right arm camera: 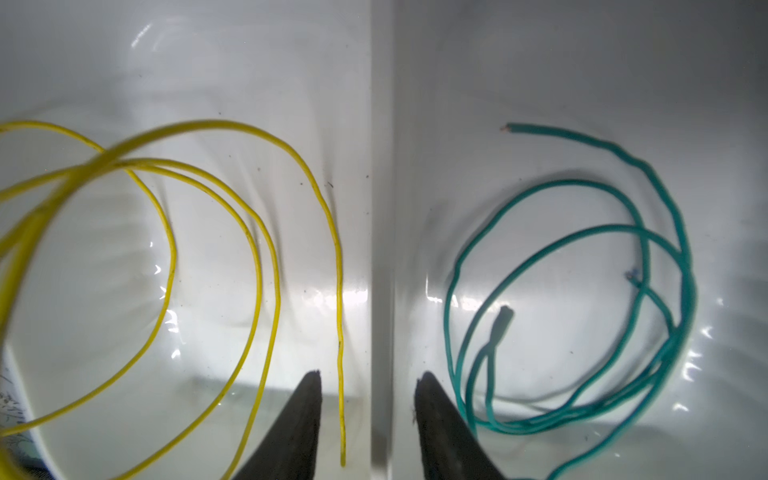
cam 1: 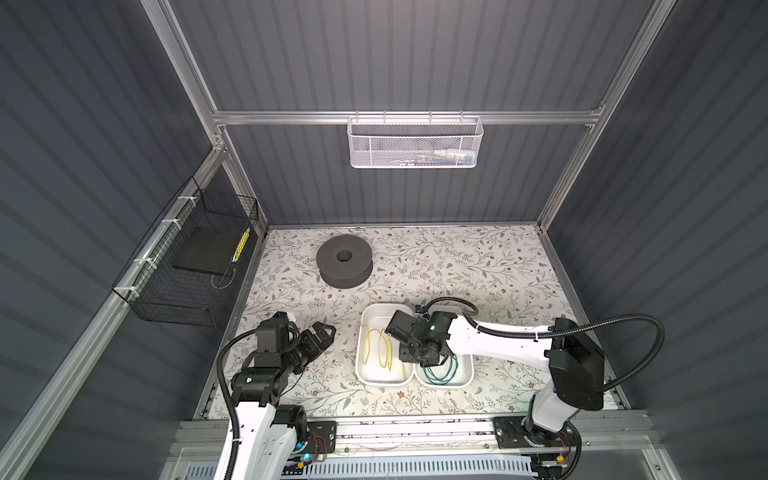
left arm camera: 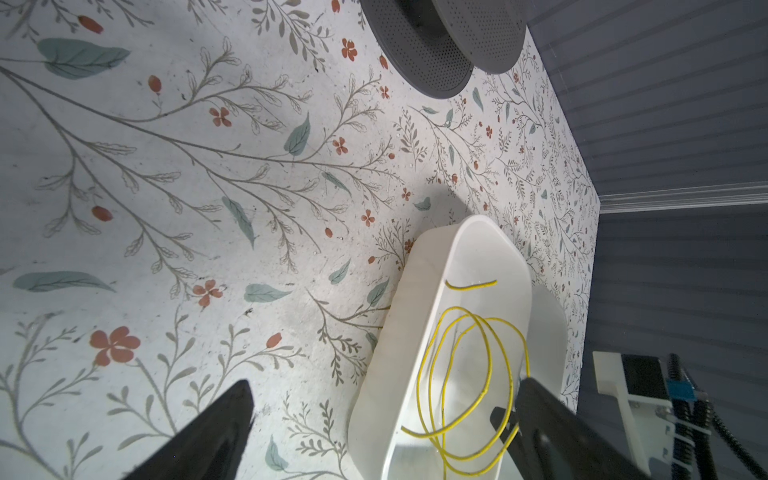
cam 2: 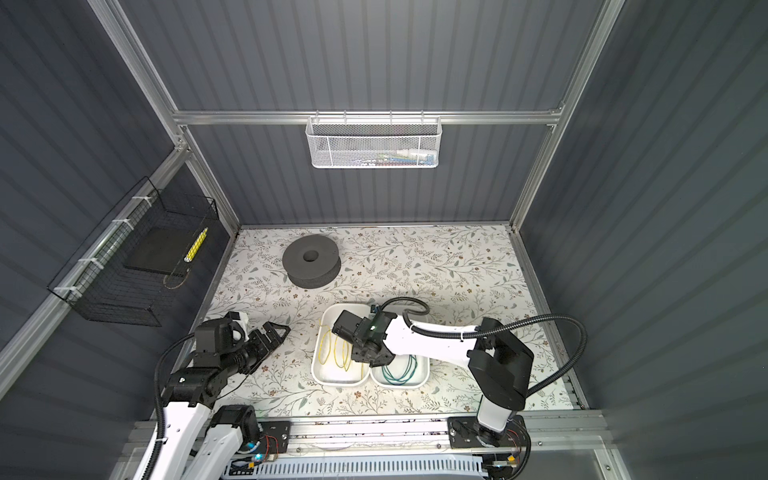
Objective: Wrap the cables
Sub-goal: 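Lower the right gripper onto the seam between the two white trays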
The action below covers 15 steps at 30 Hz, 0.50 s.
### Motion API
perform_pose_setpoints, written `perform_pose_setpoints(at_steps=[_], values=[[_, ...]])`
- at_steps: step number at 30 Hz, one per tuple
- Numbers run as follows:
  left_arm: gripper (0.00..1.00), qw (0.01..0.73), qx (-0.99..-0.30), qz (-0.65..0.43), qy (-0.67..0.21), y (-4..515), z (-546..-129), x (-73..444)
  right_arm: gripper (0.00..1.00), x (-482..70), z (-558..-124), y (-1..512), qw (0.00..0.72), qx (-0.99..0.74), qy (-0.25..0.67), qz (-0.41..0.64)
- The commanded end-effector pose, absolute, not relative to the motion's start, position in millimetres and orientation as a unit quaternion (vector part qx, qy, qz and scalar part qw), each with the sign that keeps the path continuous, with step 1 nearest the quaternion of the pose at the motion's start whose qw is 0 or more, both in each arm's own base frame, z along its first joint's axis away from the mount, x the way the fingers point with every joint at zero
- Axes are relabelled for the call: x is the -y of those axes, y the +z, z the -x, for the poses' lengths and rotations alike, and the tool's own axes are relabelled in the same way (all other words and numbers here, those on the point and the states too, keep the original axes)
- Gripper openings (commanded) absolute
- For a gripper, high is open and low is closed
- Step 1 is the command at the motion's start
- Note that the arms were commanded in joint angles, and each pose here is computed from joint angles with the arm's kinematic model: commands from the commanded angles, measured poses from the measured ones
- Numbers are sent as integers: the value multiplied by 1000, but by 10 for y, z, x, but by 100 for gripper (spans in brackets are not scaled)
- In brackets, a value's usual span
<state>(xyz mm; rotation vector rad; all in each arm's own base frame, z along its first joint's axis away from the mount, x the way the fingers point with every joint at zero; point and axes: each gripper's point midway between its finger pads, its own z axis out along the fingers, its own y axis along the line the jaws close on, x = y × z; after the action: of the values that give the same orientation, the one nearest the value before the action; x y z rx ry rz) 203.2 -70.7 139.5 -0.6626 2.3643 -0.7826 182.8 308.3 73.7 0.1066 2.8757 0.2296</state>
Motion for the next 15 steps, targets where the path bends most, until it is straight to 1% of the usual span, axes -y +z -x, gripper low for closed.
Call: perform_pose_setpoints(at_steps=[1, 7, 11, 15], values=[[99, 272, -878, 251, -304, 1403, -2021, 739, 41, -2936, -1789, 729, 129, -988, 57, -56], [99, 273, -877, 253, -305, 1426, -2017, 739, 39, -2953, -1747, 712, 127, -989, 55, -55], [99, 274, -876, 253, -306, 1443, -1997, 737, 35, -2972, -1732, 688, 125, -989, 57, -56], [99, 274, -876, 253, -306, 1454, -1982, 737, 28, -2974, -1741, 688, 129, -989, 55, -53]])
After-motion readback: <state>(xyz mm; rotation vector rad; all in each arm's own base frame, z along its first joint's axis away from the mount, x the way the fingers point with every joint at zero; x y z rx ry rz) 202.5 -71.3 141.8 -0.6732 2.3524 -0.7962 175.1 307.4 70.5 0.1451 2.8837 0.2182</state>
